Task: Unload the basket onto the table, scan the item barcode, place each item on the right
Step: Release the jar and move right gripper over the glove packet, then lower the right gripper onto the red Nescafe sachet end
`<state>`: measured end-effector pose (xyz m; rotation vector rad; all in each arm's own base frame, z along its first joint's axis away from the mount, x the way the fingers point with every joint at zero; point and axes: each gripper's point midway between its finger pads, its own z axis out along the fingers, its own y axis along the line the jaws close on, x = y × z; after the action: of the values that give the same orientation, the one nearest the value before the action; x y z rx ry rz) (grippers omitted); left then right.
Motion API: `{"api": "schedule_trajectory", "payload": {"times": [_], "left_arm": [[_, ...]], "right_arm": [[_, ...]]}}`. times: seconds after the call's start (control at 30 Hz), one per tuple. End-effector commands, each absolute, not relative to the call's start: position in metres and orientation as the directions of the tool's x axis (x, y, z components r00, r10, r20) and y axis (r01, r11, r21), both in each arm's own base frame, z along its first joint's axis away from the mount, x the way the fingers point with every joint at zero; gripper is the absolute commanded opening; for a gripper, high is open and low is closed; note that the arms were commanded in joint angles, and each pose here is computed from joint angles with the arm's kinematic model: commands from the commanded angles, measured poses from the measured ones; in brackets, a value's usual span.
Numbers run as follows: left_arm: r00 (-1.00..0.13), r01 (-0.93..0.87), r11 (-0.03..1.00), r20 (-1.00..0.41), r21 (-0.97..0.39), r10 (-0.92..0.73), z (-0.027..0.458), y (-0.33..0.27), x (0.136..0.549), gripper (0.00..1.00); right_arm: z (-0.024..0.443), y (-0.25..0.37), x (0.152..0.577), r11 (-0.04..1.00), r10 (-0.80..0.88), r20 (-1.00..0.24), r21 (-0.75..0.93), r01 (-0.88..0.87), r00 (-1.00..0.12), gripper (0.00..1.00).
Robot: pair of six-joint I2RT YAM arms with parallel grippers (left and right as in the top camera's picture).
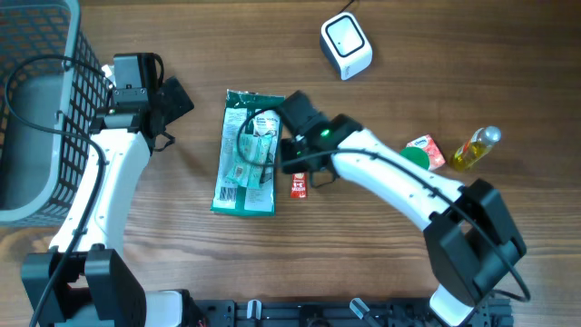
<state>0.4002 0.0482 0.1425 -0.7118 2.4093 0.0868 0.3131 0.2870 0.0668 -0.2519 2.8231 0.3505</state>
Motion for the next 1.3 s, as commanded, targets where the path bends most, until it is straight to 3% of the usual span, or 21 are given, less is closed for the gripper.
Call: {"api": "schedule_trajectory", "payload": {"times": [0.0,0.07,0.17,0.4,0.93,1.1,1.27], "left_arm": [[-0.647,-0.522,0.844,-0.588,-0.124,-0.487,0.148,0.049,0.403,1.0],[-0.647,-0.522,0.844,-0.588,-0.124,-0.487,0.148,0.049,0.403,1.0],[-0.647,-0.522,0.844,-0.588,-0.124,-0.487,0.148,0.049,0.403,1.0],[-0.647,-0.522,0.844,-0.588,-0.124,-0.487,0.148,0.049,0.403,1.0],[-0.647,-0.522,0.844,-0.588,-0.124,-0.487,0.148,0.049,0.403,1.0],[-0.647,-0.522,0.844,-0.588,-0.124,-0.487,0.148,0.049,0.403,1.0],[-0.647,-0.522,0.844,-0.588,-0.124,-0.487,0.148,0.049,0.403,1.0]], "right_arm": [[0.072,0.286,0.331,0.98,-0.14,-0.45,0.067,-0.189,-0.882,0.31],[0.074,0.281,0.343,0.987,-0.139,-0.517,-0.007,-0.159,-0.845,0.22],[0.064,0.289,0.357,0.989,-0.118,-0.548,0.011,-0.148,-0.828,0.04],[0.024,0.294,0.366,0.982,-0.174,-0.53,-0.032,-0.185,-0.83,0.09],[-0.005,0.264,0.373,0.998,-0.06,-0.438,0.003,-0.068,-0.897,0.04],[-0.007,0.246,0.361,0.995,0.027,-0.294,0.095,-0.002,-0.955,0.04],[0.017,0.208,0.344,0.998,0.059,-0.212,0.047,0.05,-0.976,0.11]]}}
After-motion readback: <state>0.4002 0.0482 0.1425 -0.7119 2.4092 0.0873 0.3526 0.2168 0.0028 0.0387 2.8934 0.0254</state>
